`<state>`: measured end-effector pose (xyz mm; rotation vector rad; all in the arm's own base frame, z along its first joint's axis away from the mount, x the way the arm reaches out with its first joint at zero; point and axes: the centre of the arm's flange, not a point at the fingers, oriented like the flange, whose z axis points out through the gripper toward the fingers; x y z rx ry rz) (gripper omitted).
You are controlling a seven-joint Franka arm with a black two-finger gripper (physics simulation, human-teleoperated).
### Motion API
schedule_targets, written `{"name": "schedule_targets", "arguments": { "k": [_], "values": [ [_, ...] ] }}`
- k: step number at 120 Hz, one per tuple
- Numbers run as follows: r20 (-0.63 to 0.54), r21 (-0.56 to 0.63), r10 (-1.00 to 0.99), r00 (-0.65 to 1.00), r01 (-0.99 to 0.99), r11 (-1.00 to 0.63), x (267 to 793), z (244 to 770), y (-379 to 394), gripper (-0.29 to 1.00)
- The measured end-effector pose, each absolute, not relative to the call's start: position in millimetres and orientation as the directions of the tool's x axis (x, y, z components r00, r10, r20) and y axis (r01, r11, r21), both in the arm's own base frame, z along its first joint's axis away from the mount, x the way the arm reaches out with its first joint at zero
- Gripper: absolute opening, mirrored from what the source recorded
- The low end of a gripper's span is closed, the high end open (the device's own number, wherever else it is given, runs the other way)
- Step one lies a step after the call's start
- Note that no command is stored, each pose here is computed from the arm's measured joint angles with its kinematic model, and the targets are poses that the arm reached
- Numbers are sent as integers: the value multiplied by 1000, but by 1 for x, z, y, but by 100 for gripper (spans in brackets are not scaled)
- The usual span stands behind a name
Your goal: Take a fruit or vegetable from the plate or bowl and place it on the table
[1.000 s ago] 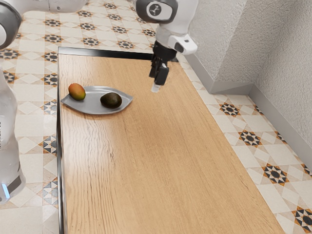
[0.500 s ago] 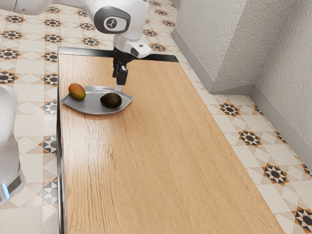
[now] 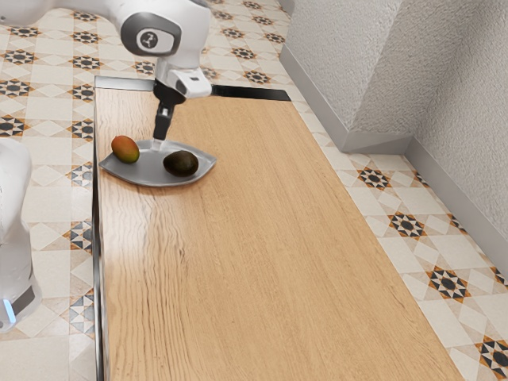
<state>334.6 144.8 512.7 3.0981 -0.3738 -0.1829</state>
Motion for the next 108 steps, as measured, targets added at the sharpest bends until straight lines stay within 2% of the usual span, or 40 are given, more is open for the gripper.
{"name": "schedule_targets", "arguments": {
  "k": [22, 64, 108],
  "values": [
    [-141, 31, -241, 960, -239, -970, 324, 510, 156, 70],
    [-142, 29, -378, 915, -378, -926, 340, 506, 132, 70],
    [-138, 10, -332, 933, -334, -943, 326, 517, 199, 70]
  ]
}}
